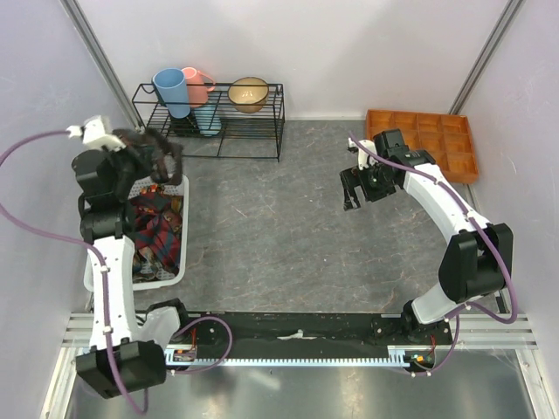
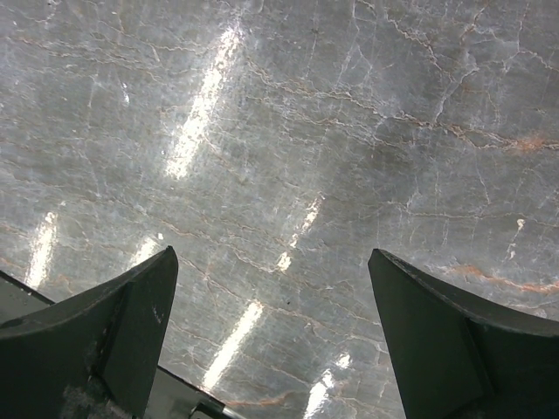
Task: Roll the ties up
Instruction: Place the tie at the center of the board, then flatten out the tie at the center of the board.
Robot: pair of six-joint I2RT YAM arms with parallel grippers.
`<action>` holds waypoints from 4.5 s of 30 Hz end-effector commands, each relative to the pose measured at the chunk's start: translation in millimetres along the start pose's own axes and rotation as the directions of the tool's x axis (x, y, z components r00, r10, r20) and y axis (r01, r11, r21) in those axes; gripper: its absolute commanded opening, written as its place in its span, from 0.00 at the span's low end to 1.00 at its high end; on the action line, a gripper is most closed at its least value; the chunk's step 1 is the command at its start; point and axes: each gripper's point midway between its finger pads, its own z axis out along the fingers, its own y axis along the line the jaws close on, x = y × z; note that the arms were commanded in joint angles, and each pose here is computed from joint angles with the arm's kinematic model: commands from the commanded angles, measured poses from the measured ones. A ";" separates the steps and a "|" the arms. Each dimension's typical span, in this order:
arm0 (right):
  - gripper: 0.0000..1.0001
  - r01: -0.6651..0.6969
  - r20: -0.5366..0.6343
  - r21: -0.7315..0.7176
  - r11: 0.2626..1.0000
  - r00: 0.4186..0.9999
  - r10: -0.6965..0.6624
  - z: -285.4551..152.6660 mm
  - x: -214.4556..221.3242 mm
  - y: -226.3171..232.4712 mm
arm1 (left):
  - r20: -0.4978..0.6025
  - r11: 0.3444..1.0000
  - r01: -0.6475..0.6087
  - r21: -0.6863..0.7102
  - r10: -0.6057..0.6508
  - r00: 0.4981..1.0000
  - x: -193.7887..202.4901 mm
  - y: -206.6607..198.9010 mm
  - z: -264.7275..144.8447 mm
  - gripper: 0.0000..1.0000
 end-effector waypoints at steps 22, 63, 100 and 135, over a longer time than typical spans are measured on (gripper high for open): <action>0.98 -0.176 0.190 -0.157 0.972 0.960 0.204 -64.4 29.4 -55.9 | -0.097 0.234 -0.173 0.957 0.817 0.568 258.4 -252.9 -64.6 0.02; 0.06 0.316 -0.135 -0.087 0.945 0.936 -0.325 128.8 72.9 22.6 | -0.611 0.712 -0.250 0.656 0.695 0.379 314.2 -131.4 53.1 0.69; 0.72 0.139 0.091 -0.032 0.990 0.987 -0.136 23.8 12.1 -29.4 | -0.578 0.586 -0.372 0.720 0.803 0.145 357.1 -101.1 58.3 0.63; 0.00 0.049 -0.062 0.098 0.994 0.997 -0.043 10.8 87.5 -72.9 | -0.274 0.335 -0.440 0.833 0.941 0.199 274.7 -131.3 29.6 0.02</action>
